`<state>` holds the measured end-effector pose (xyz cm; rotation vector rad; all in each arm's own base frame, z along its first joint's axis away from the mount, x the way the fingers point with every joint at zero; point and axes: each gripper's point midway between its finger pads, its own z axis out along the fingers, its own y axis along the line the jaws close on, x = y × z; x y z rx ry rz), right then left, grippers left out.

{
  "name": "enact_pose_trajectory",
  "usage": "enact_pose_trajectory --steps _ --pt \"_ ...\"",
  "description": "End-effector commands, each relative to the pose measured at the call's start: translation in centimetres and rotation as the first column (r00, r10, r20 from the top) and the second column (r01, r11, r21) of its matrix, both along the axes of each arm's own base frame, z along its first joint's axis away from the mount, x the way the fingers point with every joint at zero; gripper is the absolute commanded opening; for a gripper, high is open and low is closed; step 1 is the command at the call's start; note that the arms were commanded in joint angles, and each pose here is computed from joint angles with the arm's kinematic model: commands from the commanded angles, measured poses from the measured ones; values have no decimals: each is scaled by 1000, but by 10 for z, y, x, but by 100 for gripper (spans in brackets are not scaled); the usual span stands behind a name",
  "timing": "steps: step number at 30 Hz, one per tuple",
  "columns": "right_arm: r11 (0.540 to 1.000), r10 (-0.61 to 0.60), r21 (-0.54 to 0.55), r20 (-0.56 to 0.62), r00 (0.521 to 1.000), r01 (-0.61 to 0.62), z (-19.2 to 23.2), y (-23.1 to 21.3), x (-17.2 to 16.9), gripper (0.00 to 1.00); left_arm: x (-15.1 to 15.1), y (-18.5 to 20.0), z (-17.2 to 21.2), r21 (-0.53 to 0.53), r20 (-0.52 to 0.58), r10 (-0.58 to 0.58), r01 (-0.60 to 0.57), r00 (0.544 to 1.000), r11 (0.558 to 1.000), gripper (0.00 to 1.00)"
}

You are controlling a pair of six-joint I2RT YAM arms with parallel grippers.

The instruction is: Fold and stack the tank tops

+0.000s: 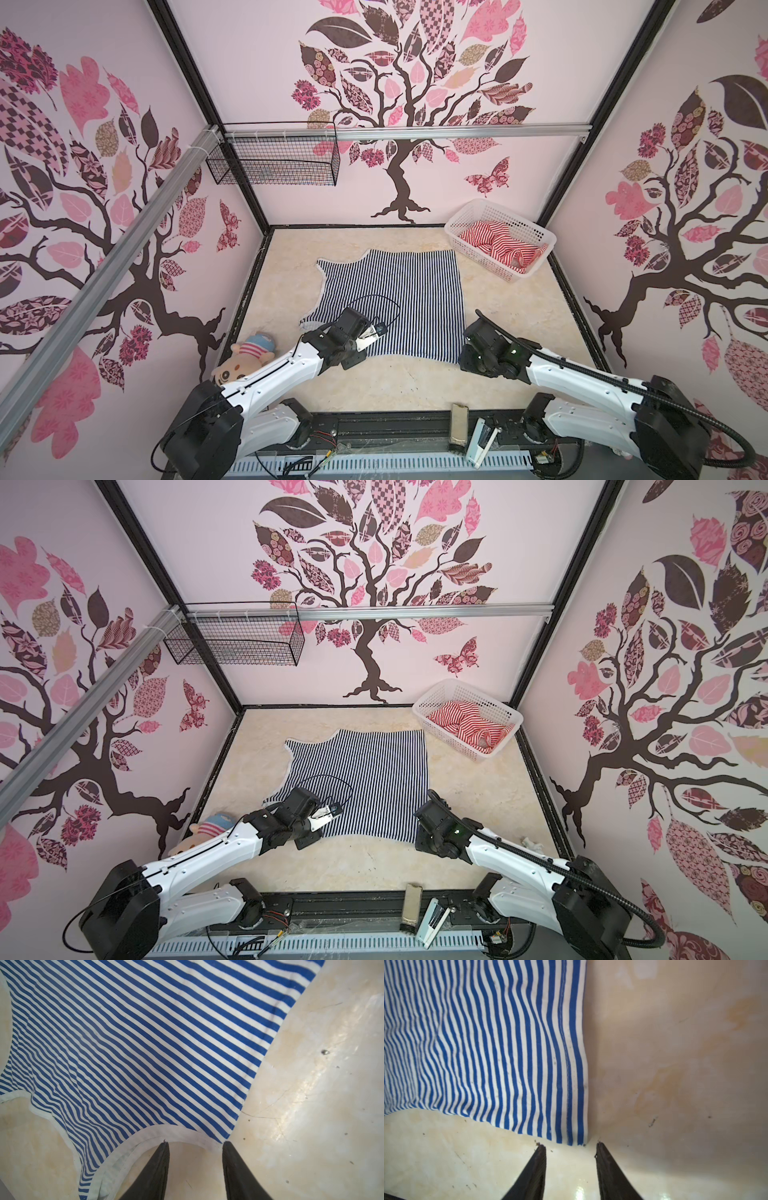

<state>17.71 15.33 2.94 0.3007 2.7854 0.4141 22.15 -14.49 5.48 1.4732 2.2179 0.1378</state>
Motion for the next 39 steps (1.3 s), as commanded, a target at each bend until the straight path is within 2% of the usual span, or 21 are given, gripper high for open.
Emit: enact_pose_trajectory --steps 1,6,10,16,25,28,33,39 --pt "1000 -15 -16 -1 1000 15 -1 -2 3 39 -4 0 -11 9 -12 -29 29 999 1000 42" --pt "1000 -16 -16 -8 1000 16 -6 -1 3 37 -8 0 -21 20 -40 -40 40 998 999 40" --pt "1000 -14 -25 -22 1000 13 -10 0 3 36 -8 4 -26 38 -40 -28 30 999 999 49" --pt "999 -12 -42 -40 999 11 -17 -1 2 31 -12 7 -32 44 -44 -32 34 999 998 51" --pt "999 -10 -49 -33 999 9 -15 -1 4 15 -8 11 -39 72 -27 -26 28 999 997 51" --pt "999 -12 -48 -23 1000 11 -11 -1 6 10 -11 8 -39 65 -52 -38 42 998 997 46" --pt "999 -15 -49 -1 1000 15 -4 -1 10 3 -15 10 -42 85 -85 -45 53 995 995 28" --pt "999 -20 -44 22 1000 21 3 -1 14 0 -23 9 -42 72 -123 -59 68 991 995 13"
